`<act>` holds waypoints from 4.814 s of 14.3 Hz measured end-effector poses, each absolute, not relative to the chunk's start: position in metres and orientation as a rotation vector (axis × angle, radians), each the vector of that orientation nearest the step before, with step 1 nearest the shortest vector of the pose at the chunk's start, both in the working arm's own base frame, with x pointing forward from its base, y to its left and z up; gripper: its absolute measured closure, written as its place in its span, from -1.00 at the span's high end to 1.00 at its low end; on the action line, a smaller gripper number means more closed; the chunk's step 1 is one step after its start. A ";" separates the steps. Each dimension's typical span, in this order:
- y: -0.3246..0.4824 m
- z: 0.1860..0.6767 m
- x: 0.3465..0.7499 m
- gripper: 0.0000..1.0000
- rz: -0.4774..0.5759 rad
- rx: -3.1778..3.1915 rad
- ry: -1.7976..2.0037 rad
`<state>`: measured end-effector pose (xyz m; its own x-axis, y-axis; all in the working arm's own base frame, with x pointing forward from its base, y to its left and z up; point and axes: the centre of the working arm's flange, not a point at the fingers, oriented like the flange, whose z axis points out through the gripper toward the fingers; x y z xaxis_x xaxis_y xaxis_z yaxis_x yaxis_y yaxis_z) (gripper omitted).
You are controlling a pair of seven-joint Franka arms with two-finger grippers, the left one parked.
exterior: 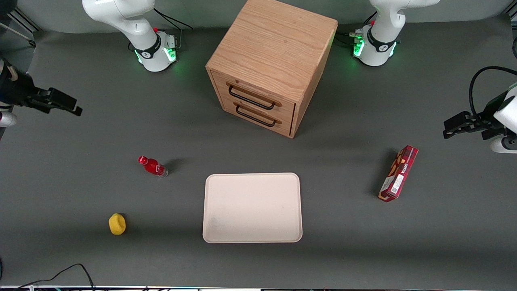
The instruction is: Open upper drawer
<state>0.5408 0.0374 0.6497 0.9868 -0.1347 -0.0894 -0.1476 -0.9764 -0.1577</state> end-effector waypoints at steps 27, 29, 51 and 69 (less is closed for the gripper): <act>0.406 0.423 0.523 1.00 0.152 -2.234 -1.364; 0.411 0.410 0.516 1.00 0.150 -2.240 -1.361; 0.367 0.358 0.603 1.00 0.186 -2.398 -1.251; 0.263 0.397 0.705 1.00 -0.036 -2.432 -1.317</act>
<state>0.7052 0.2626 0.3973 0.5621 0.8033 0.1969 0.8129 -0.4928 -0.3104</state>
